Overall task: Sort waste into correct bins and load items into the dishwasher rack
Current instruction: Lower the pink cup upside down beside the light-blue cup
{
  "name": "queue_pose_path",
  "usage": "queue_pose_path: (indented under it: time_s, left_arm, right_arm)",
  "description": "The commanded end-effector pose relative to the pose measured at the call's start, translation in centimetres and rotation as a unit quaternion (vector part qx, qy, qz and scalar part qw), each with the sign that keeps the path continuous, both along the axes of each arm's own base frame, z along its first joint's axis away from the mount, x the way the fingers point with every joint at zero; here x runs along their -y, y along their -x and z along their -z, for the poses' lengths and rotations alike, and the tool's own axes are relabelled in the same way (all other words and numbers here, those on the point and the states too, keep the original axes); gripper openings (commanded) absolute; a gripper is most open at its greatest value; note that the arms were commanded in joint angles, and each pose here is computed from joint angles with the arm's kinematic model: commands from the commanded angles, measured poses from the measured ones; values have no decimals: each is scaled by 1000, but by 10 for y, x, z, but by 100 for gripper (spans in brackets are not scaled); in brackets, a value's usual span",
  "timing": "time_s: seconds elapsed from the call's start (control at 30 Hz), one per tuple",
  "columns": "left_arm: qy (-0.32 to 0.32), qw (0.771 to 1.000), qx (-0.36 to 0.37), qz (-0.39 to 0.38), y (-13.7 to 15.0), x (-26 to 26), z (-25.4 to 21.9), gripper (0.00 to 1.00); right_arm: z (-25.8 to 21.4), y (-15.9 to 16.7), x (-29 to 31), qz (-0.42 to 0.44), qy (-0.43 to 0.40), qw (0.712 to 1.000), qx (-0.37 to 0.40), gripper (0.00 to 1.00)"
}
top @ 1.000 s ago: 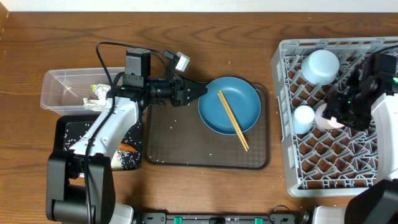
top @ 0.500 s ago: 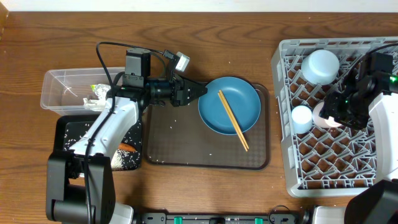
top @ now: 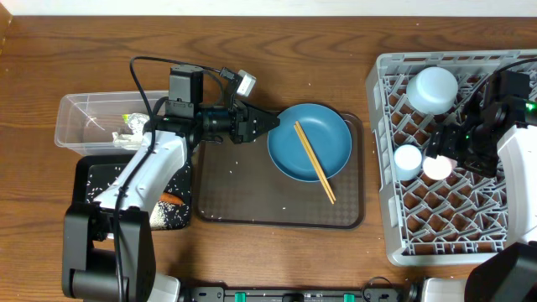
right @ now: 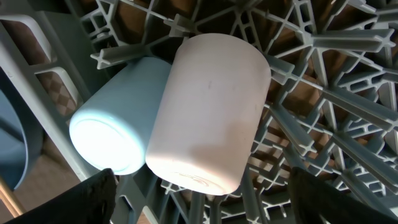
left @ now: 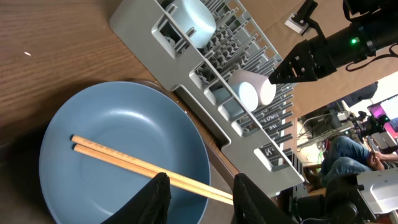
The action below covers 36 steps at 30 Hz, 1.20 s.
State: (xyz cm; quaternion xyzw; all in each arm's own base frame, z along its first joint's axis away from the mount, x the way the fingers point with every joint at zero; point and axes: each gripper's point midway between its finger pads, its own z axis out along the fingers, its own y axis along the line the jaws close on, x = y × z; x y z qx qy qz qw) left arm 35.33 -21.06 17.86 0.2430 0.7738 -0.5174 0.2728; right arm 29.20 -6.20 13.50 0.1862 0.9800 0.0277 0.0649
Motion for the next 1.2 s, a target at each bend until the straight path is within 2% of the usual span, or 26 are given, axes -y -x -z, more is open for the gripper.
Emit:
queue_pose_path:
  time_s: [0.0, 0.4, 0.6, 0.7, 0.83, 1.07, 1.17]
  left_arm:
    - [-3, 1000, 0, -1, 1, 0, 2, 36]
    - [-4, 1000, -2, -1, 1, 0, 2, 36]
    - [-4, 1000, -2, -1, 1, 0, 2, 36]
    - [-4, 1000, -2, -1, 1, 0, 2, 36]
    - [-3, 1000, -2, -1, 1, 0, 2, 36]
    - [-3, 1000, -2, -1, 1, 0, 2, 36]
    - [-3, 1000, -2, -1, 1, 0, 2, 36]
  right_arm:
    - [4, 3, -4, -3, -1, 1000, -12, 84]
    - [23, 19, -14, -12, -6, 999, -46, 82]
    - [40, 16, -13, 1, -5, 999, -36, 80]
    - [41, 13, -12, 0, -4, 1000, -31, 74]
    - [41, 14, -13, 0, -4, 999, -33, 56]
    - [36, 11, -12, 1, -3, 1000, -28, 48]
    - [27, 7, -10, -1, -2, 1000, -22, 41]
